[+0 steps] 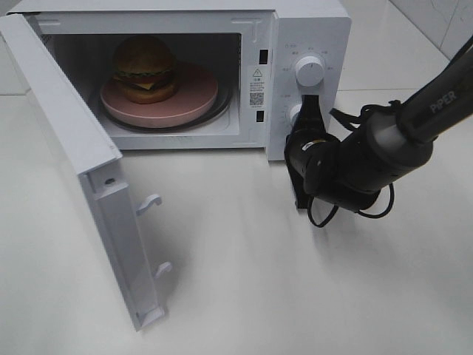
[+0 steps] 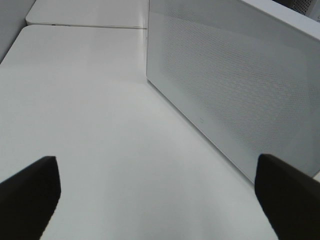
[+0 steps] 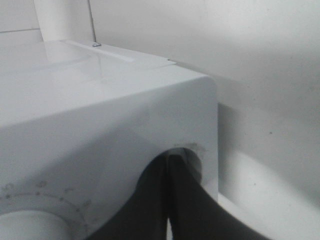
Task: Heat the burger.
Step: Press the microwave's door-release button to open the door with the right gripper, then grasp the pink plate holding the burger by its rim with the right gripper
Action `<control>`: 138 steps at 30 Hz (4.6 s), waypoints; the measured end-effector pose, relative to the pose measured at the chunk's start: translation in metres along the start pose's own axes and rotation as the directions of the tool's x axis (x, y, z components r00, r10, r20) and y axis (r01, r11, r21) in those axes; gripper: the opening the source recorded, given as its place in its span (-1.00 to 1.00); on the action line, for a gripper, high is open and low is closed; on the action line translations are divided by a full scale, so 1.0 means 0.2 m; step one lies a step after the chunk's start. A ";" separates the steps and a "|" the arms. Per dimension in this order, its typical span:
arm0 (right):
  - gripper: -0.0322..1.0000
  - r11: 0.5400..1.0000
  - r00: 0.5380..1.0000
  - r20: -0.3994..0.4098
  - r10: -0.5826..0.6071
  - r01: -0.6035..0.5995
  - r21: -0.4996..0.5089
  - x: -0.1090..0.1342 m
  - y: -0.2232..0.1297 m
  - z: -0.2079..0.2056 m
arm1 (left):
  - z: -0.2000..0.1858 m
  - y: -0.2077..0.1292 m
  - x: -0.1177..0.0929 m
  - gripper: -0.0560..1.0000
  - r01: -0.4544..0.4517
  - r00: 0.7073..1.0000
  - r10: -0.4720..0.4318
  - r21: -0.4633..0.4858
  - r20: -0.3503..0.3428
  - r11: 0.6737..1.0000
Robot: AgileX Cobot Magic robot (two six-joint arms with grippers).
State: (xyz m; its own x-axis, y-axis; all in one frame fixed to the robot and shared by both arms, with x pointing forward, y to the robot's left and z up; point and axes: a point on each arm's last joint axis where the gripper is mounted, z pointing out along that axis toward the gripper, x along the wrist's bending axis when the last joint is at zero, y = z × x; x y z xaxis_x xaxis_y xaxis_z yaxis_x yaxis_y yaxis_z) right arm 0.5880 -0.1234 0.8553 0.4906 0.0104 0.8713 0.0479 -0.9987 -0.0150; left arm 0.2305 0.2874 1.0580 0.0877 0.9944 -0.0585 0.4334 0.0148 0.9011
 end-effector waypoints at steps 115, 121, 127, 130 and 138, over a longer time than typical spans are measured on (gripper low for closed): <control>0.89 -0.939 -0.913 -0.345 0.216 -0.097 -0.331 0.51 -0.20 -0.63 | 0.00 0.00 0.00 0.95 0.000 1.000 0.000 0.000 0.000 1.000; 0.86 -0.935 -0.921 -0.328 0.211 -0.092 -0.342 0.52 -0.26 -0.54 | 0.00 0.00 0.00 0.95 0.000 1.000 0.000 0.000 0.000 1.000; 0.84 -0.937 -0.918 -0.340 0.202 -0.080 -0.341 0.48 -0.32 -0.41 | 0.00 0.00 0.00 0.95 0.000 1.000 0.000 0.000 0.000 1.000; 0.83 -0.935 -0.920 -0.337 0.200 -0.077 -0.345 0.47 -0.35 -0.37 | 0.00 0.00 0.00 0.95 0.000 1.000 0.000 0.000 0.000 1.000; 0.82 -0.934 -0.923 -0.331 0.197 -0.074 -0.349 0.46 -0.41 -0.26 | 0.00 0.00 0.00 0.95 0.000 1.000 0.000 0.000 0.000 1.000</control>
State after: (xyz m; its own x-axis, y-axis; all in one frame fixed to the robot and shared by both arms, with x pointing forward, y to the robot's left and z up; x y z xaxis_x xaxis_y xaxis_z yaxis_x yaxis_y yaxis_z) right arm 0.5831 -0.0434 0.9619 -0.7315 -0.2229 -0.6444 -0.3851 0.9150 0.1206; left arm 0.2305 0.2874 1.0580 0.0877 0.9944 -0.0585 0.4334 0.0148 0.9011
